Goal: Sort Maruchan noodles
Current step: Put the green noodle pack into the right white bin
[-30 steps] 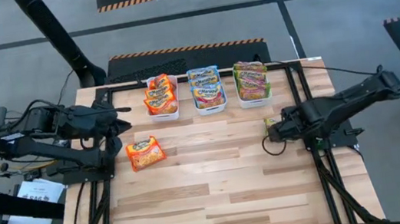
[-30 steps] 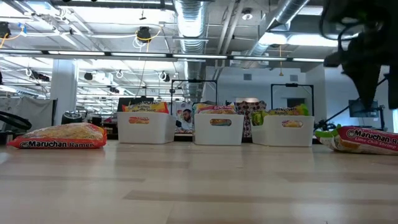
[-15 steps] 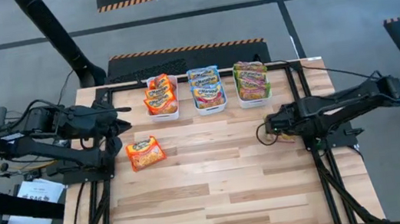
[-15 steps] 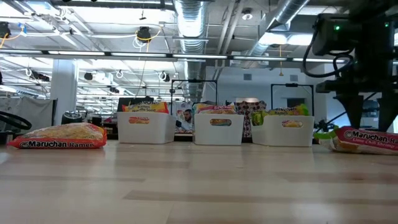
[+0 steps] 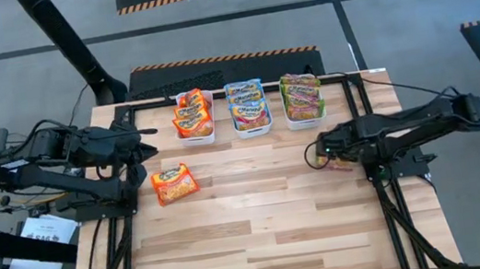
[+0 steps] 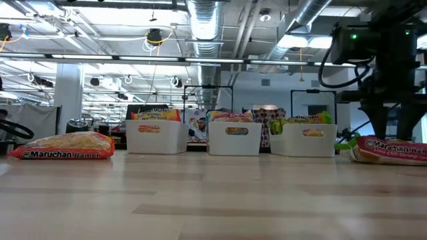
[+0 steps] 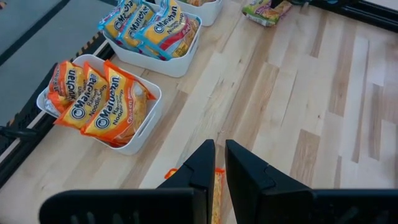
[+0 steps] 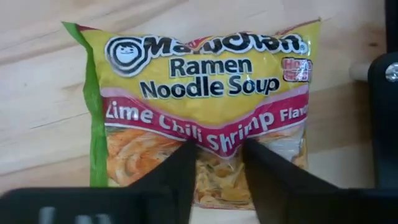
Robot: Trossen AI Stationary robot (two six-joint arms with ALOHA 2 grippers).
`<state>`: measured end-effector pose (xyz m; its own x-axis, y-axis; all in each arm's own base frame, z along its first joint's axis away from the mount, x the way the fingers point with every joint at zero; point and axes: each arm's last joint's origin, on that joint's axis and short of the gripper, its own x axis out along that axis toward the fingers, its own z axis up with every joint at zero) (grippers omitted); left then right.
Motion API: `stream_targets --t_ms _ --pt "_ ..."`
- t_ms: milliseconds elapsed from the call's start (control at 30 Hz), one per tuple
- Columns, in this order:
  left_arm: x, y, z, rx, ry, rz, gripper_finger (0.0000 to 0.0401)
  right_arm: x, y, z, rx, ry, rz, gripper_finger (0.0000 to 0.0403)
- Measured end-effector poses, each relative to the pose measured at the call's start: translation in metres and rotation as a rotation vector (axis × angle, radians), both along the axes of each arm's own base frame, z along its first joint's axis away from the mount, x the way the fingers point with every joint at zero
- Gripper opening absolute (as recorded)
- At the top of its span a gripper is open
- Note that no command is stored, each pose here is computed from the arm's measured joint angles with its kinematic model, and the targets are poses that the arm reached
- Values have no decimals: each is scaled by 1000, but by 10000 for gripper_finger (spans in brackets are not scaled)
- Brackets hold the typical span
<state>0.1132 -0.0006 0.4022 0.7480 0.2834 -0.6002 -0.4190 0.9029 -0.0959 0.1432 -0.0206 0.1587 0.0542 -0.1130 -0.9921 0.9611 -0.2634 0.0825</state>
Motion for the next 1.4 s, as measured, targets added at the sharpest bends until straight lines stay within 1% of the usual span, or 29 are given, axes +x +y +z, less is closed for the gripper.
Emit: stream_targets --t_ms 233,300,367,500,633,933,1000,1067,1167,1233,1333,1400 --pt "0 0 0 0 0 0 25 6 0 -4 -4 18 24 61" --pt "0 0 0 1 0 -1 25 6 0 -4 -9 15 27 34" --pt "0 0 0 2 1 -2 25 5 0 -3 -10 11 48 15" --pt "0 0 0 2 1 -2 25 6 0 6 -3 28 79 6" --pt "0 0 0 6 3 -5 25 10 0 18 -10 16 142 3" --pt "0 0 0 22 9 -17 25 30 12 50 -129 -96 245 1" --pt "0 0 0 22 9 -18 25 34 16 59 -181 -121 268 1" --pt "0 0 0 22 9 -18 25 38 19 69 -255 -150 281 1" --pt "0 0 0 23 9 -18 25 43 21 85 -410 -178 306 0" --pt "0 0 0 23 9 -18 25 46 18 95 -515 -184 300 0" --pt "0 0 0 39 15 -31 25 48 9 106 -671 -157 298 0" --pt "0 0 0 56 20 -41 25 52 3 113 -791 -134 319 0"
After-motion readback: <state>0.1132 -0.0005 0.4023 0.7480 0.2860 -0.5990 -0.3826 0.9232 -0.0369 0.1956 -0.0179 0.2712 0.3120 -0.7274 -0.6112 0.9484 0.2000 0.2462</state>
